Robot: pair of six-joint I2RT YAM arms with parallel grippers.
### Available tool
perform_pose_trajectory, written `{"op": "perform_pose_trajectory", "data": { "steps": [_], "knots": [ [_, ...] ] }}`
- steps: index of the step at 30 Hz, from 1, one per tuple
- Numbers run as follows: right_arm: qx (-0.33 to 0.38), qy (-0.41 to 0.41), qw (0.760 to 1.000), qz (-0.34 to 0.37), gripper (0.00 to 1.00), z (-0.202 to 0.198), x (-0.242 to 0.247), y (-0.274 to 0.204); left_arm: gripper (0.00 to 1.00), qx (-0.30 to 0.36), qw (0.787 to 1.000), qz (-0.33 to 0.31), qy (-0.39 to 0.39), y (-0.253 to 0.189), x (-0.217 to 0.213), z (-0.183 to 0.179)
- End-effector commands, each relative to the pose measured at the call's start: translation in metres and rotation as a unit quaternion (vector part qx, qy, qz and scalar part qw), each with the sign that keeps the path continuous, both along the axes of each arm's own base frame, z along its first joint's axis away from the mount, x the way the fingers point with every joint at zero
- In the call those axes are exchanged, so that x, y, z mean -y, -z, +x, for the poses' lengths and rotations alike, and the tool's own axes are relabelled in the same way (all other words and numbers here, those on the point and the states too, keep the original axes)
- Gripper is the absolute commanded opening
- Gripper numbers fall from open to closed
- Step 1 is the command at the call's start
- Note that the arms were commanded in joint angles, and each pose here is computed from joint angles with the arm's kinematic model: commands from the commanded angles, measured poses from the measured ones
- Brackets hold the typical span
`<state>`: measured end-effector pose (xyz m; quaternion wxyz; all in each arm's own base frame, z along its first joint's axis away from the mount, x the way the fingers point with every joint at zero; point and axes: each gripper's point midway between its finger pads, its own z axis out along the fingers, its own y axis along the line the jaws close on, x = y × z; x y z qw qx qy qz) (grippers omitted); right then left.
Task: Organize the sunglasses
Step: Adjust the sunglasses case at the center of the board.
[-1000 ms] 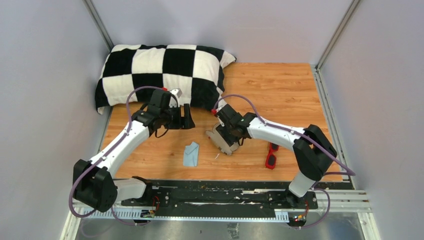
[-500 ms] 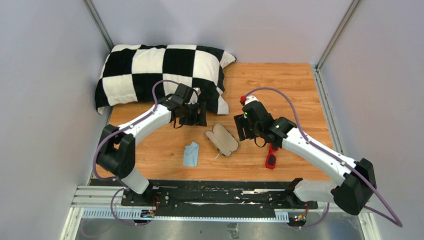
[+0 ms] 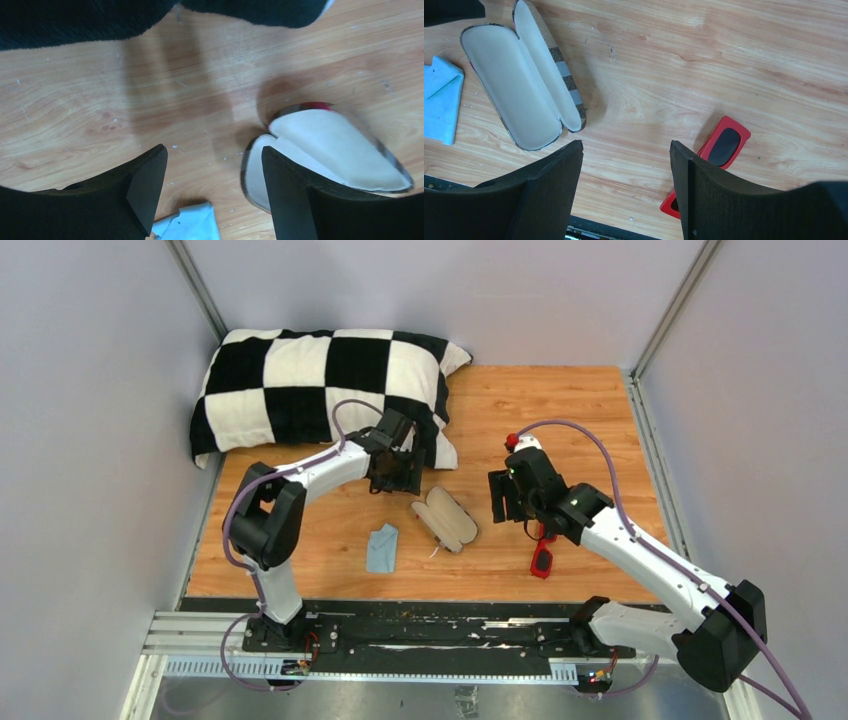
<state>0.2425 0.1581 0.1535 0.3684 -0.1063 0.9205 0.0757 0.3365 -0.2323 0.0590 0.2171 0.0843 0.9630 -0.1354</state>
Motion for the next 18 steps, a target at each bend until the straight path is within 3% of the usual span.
{"op": "perform_pose_trajectory", "data": {
  "steps": [1, 9, 18],
  "knots": [
    [-0.013, 0.016, 1.000, -0.011, 0.70, -0.002, 0.010, 0.009, 0.73, -0.018, 0.999, 0.040, 0.004, 0.017, -0.011, -0.014],
    [-0.006, 0.019, 1.000, -0.008, 0.70, 0.001, 0.012, 0.004, 0.73, -0.047, 0.994, 0.077, 0.056, 0.030, -0.006, -0.059],
    [-0.006, 0.022, 1.000, -0.008, 0.71, 0.004, 0.014, 0.003, 0.74, -0.066, 0.991, 0.052, 0.101, 0.014, 0.015, -0.101]
  ]
}}
